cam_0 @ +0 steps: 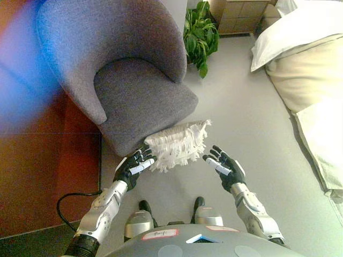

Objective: Pick up the pillow and put it on the sofa.

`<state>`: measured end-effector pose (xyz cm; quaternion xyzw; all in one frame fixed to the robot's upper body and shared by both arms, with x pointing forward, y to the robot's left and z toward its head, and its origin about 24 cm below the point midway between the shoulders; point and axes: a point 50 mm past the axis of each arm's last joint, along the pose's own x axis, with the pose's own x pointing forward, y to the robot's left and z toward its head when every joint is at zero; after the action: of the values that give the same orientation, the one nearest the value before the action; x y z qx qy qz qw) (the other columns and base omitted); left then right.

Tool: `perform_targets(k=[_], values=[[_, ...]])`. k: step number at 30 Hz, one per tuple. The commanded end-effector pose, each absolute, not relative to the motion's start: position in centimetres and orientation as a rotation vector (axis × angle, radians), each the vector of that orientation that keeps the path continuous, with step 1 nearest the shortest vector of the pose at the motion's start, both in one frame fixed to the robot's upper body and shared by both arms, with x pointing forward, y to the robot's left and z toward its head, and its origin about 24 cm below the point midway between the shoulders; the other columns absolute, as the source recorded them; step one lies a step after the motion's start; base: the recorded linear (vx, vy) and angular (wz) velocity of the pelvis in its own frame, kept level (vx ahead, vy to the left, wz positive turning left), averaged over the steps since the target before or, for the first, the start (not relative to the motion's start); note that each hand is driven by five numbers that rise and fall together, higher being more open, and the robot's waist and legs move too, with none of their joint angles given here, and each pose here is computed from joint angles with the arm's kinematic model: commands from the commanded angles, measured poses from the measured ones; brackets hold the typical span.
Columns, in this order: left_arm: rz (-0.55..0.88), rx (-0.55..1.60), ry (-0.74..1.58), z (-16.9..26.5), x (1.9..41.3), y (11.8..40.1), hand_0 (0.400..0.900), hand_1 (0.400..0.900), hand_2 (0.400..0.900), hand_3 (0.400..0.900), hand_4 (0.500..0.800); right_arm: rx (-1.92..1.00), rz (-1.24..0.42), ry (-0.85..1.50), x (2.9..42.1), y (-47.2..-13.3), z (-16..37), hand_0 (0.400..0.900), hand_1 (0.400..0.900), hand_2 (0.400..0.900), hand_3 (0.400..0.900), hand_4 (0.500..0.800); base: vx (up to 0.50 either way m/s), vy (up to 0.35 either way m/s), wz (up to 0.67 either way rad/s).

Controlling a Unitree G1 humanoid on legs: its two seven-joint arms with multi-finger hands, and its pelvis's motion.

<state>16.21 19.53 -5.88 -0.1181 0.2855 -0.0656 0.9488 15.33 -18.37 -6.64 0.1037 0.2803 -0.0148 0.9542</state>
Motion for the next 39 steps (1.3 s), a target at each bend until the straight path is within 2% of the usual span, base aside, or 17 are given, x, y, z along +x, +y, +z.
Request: perform_targets(k=[1,17,29,39], values=[[-0.182,-0.239,0.356,-2.6,19.2,19.3,0.900,0.900,0.900,0.900,0.800,0.172,0.009,0.390,17.9,-19.1,-3.6,0.900,0.900,0.900,0.900,0.800,0.003,-0.001,-0.04],[-0.195,-0.188,0.333,-2.1,19.1,19.3,0.900,0.900,0.900,0.900,0.800,0.165,0.004,0.378,17.8,-19.4,-3.4,0.900,0.900,0.900,0.900,0.800,0.003,-0.013,-0.02],[-0.149,-0.217,0.345,-2.4,18.7,19.5,0.900,0.900,0.900,0.900,0.800,0.126,0.037,0.366,18.0,-19.6,-3.0,0.900,0.900,0.900,0.900,0.800,0.009,-0.079,-0.06],[-0.166,-0.272,0.341,-2.7,18.1,18.8,0.900,0.900,0.900,0.900,0.800,0.087,0.083,0.350,18.3,-20.3,-2.6,0.900,0.900,0.900,0.900,0.800,0.030,-0.114,-0.23]])
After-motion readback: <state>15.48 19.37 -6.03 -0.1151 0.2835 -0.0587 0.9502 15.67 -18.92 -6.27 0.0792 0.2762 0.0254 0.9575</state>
